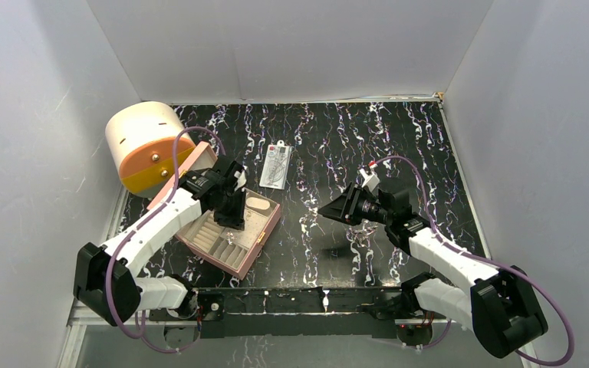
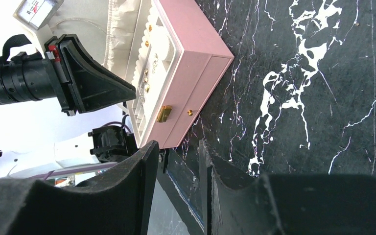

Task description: Organize the mixed jewelry

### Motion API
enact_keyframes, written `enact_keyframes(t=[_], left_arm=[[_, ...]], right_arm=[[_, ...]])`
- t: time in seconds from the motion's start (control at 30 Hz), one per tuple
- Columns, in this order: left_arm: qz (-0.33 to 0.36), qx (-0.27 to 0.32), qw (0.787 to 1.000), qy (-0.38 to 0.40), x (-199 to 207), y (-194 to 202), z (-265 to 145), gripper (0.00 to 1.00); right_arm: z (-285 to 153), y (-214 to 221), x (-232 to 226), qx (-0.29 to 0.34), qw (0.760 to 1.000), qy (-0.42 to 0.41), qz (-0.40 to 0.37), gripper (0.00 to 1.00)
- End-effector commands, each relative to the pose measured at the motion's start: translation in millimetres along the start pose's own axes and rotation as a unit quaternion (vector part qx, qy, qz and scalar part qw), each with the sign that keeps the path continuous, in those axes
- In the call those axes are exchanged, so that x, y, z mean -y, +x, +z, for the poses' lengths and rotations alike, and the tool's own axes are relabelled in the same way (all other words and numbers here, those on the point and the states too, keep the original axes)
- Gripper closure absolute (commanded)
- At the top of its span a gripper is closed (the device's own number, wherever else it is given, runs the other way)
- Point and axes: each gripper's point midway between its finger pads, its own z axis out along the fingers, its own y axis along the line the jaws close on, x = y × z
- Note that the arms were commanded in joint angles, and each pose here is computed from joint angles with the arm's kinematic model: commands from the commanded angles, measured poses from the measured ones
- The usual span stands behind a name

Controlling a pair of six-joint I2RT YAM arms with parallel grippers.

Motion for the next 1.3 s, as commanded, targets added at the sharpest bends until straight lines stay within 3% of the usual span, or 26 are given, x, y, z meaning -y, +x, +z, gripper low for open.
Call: enact_keyframes(t=[0.0,1.27], left_arm=[[0.018,0.005,1.000,-0.011,-4.3,-6.8,-9.0,0.91],[0.018,-0.001,1.000,-0.006,-4.2,-6.1,12.6,0.91]], right_arm=[[1.5,-16.2,-17.4,0.019,0.999,-0.017,-0.023,0.56],[0.7,-10.6,-8.7,0.014,1.000,-0.005,-0.016,0.56]])
